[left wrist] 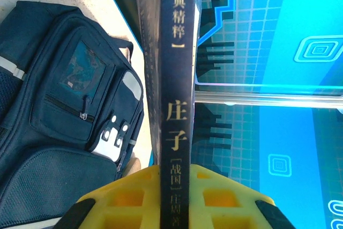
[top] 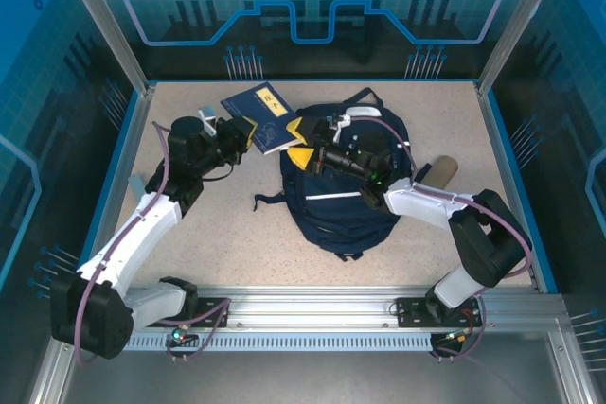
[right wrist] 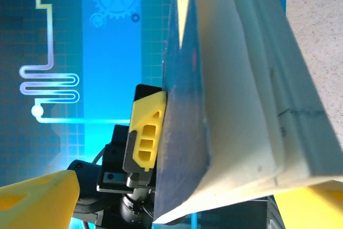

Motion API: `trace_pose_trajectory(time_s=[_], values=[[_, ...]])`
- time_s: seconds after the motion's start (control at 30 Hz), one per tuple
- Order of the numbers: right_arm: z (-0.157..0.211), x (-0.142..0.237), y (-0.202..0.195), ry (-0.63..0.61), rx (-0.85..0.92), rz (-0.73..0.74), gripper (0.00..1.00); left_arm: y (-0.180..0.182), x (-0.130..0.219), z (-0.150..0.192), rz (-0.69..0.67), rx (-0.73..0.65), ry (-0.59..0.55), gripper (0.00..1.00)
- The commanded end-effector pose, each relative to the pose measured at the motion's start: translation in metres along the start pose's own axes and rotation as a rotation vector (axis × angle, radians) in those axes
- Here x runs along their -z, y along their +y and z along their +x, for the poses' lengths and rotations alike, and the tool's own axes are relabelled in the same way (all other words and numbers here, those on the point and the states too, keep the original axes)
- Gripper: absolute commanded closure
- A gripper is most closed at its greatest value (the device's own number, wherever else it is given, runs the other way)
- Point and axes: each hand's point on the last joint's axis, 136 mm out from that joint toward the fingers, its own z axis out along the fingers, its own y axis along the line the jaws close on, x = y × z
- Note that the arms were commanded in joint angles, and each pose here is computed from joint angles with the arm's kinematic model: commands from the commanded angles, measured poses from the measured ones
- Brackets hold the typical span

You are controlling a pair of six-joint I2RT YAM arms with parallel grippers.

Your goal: Pack books, pencil case, and school supplies into a backpack

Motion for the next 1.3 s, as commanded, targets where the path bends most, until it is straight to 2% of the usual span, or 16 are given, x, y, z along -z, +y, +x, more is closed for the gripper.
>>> trace_pose_trajectory(time_s=[0.0, 0.1, 0.23, 0.37, 0.5, 0.6, 0.73, 0.83, 1.03, 1.27], values=[[-0.004, -0.008, 0.011, -0.003, 0.026, -0.004, 0.12, -0.013, -0.003, 0.009, 0.057, 0.004, 0.038, 0.92], [-0.007, -0.012, 0.011, -0.008, 0.025, 0.012, 0.22, -0.011, -0.004, 0.014, 0.061, 0.016, 0.060, 0.92], [-0.009, -0.014, 0.012, -0.015, 0.029, 0.016, 0.39, -0.010, -0.004, 0.016, 0.063, 0.015, 0.064, 0.91], [-0.013, -0.008, 0.003, -0.039, 0.028, 0.066, 0.56, -0.005, -0.003, 0.017, 0.043, 0.010, 0.066, 0.86], [-0.017, 0.001, -0.004, -0.060, 0.060, 0.131, 0.78, 0.004, -0.001, 0.020, 0.001, -0.008, 0.074, 0.71], [-0.019, 0.009, -0.004, -0.064, 0.132, 0.192, 0.89, 0.019, 0.003, 0.024, -0.069, -0.040, 0.094, 0.47], [-0.024, 0.035, -0.004, -0.104, 0.272, 0.327, 0.91, 0.041, 0.010, 0.032, -0.187, -0.133, 0.140, 0.24], [-0.030, 0.062, 0.000, -0.136, 0.382, 0.444, 0.91, 0.054, 0.013, 0.039, -0.252, -0.222, 0.187, 0.13], [-0.047, 0.130, -0.004, -0.219, 0.487, 0.684, 0.92, 0.060, 0.005, 0.068, -0.295, -0.449, 0.323, 0.06], [-0.064, 0.214, -0.016, -0.334, 0.476, 0.922, 0.91, 0.063, -0.025, 0.129, -0.354, -0.848, 0.505, 0.01]])
